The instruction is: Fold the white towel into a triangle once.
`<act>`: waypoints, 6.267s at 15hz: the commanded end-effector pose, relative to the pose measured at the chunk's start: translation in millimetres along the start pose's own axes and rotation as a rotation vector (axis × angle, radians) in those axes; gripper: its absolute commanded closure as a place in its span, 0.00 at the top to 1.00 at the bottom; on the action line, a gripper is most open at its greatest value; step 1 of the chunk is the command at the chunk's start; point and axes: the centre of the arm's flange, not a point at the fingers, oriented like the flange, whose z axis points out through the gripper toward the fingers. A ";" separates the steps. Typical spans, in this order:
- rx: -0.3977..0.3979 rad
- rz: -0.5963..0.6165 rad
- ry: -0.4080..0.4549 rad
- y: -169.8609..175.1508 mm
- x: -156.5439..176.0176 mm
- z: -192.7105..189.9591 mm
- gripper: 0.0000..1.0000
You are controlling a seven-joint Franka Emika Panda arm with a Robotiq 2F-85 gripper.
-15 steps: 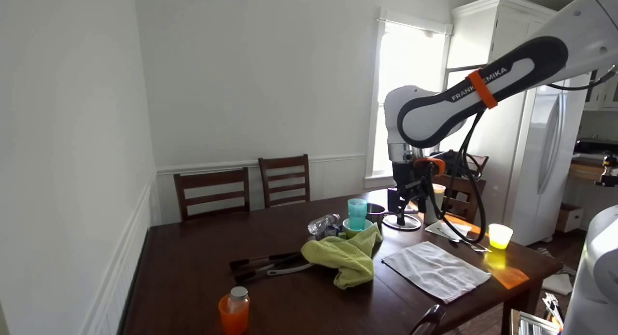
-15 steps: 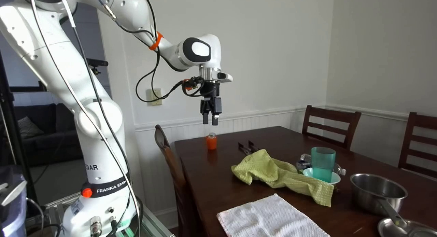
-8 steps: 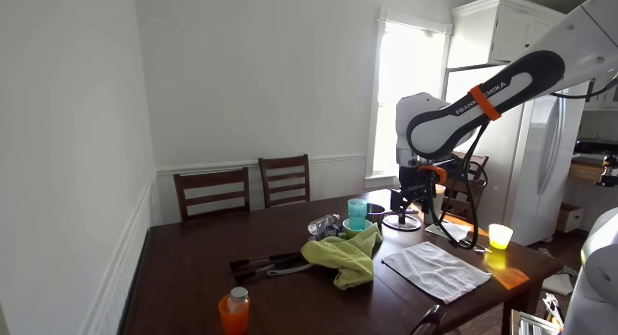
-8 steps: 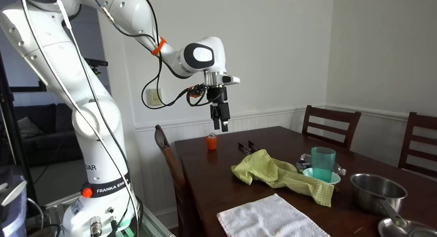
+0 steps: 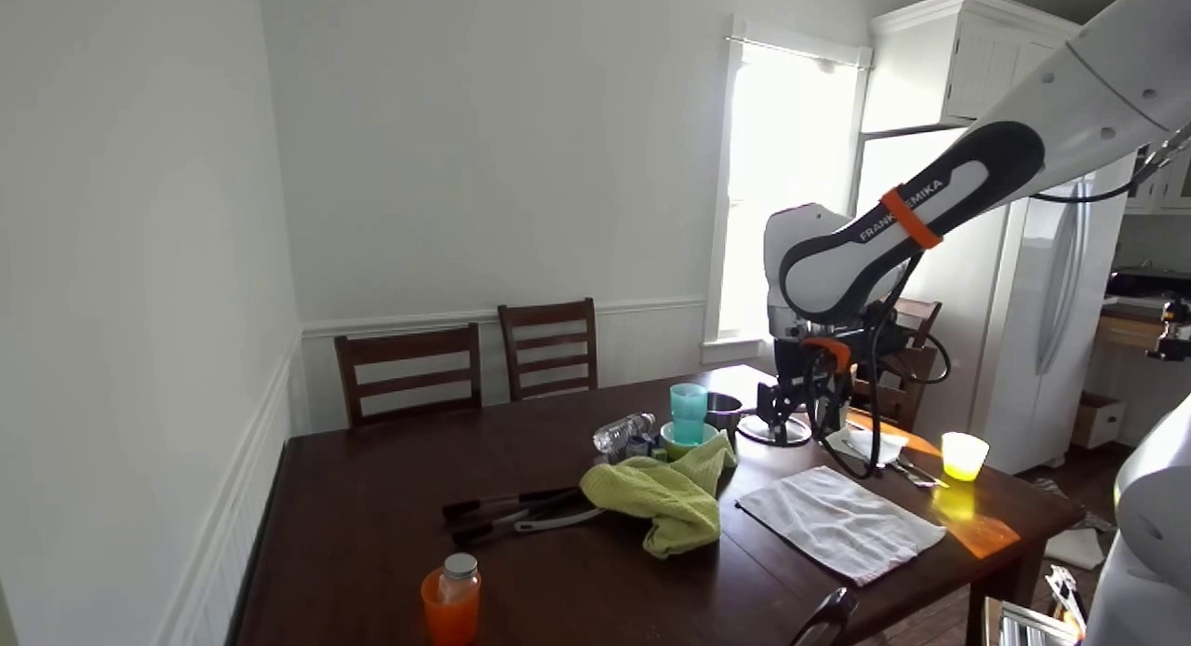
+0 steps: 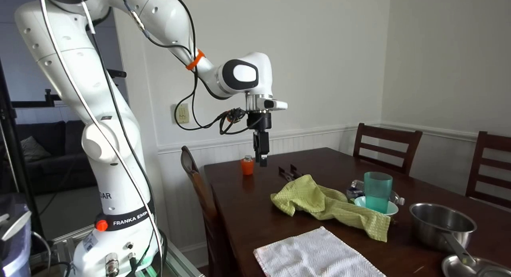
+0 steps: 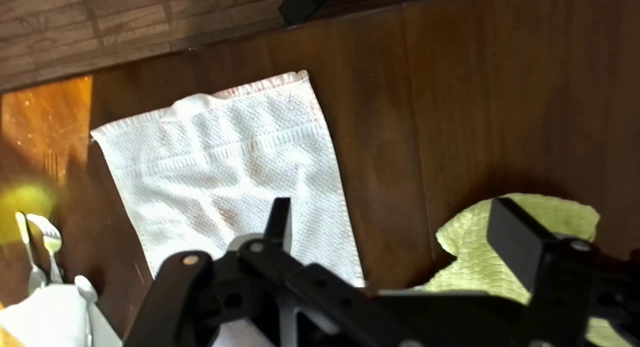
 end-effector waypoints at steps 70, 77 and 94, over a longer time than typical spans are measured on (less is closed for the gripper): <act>0.187 0.296 0.099 16.7 186.8 237.3 0.53; 0.177 0.295 0.119 26.6 185.0 225.6 0.05; 0.195 0.388 0.218 105.1 149.2 143.2 0.02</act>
